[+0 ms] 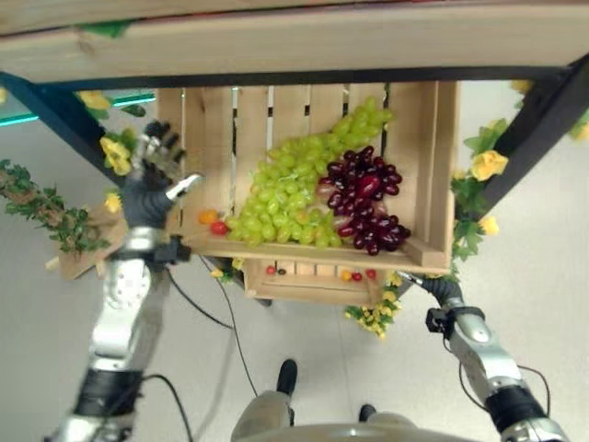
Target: Pick up the fruits from the basket on one side to the basket on the other side
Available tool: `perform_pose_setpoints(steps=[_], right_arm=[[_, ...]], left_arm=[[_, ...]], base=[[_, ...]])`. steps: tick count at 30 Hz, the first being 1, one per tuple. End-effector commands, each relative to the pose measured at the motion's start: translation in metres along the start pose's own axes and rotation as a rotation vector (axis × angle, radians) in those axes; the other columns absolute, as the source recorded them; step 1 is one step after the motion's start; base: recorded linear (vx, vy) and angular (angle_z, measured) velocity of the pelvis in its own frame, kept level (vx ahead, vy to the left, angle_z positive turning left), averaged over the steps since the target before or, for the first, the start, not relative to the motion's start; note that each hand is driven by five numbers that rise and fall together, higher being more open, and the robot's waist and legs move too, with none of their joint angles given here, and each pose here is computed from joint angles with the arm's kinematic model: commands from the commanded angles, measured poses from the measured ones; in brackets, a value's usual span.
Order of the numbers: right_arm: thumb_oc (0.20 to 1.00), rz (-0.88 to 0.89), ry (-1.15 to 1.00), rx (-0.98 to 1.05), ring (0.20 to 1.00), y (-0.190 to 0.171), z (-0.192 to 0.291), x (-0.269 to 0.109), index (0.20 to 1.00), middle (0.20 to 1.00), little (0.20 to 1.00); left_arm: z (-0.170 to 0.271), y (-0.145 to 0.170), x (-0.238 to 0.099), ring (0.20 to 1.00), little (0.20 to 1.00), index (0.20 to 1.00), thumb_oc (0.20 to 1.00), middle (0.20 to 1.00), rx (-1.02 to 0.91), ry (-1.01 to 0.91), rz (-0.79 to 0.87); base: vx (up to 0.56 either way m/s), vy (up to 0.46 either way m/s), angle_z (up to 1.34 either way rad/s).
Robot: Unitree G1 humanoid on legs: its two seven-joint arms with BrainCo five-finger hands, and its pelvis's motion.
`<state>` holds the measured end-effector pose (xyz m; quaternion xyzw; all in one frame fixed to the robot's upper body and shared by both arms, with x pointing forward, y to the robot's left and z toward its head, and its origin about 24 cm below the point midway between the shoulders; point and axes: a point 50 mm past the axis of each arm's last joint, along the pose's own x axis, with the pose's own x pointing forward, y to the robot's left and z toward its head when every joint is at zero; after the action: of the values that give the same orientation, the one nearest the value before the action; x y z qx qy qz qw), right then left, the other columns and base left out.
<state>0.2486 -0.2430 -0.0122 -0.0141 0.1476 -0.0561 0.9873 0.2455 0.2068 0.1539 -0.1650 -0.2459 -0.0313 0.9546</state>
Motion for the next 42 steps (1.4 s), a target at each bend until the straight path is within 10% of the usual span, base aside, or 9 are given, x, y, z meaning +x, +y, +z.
perform_pose_setpoints(steps=[1, 16, 42], right_arm=[[1.0, 0.099, -0.019, 0.005, 1.0, 0.022, -0.001, -0.006, 1.0, 1.0, 1.0], [1.0, 0.091, -0.073, 0.096, 1.0, 0.024, 0.012, -0.001, 1.0, 1.0, 1.0], [1.0, -0.125, -0.326, 0.137, 1.0, 0.002, 0.053, -0.023, 1.0, 1.0, 1.0]], left_arm=[[0.023, -0.023, 0.006, 1.0, 1.0, 1.0, 1.0, 1.0, -0.089, -0.11, -0.164], [0.007, -0.083, 0.003, 1.0, 1.0, 1.0, 1.0, 1.0, -0.236, 0.002, -0.543], [-0.008, -0.049, 0.01, 1.0, 1.0, 1.0, 1.0, 1.0, 0.051, 0.092, -0.362]], base=[[-0.05, 0.053, 0.01], [-0.03, 0.145, -0.38], [-0.13, 0.072, -1.05]])
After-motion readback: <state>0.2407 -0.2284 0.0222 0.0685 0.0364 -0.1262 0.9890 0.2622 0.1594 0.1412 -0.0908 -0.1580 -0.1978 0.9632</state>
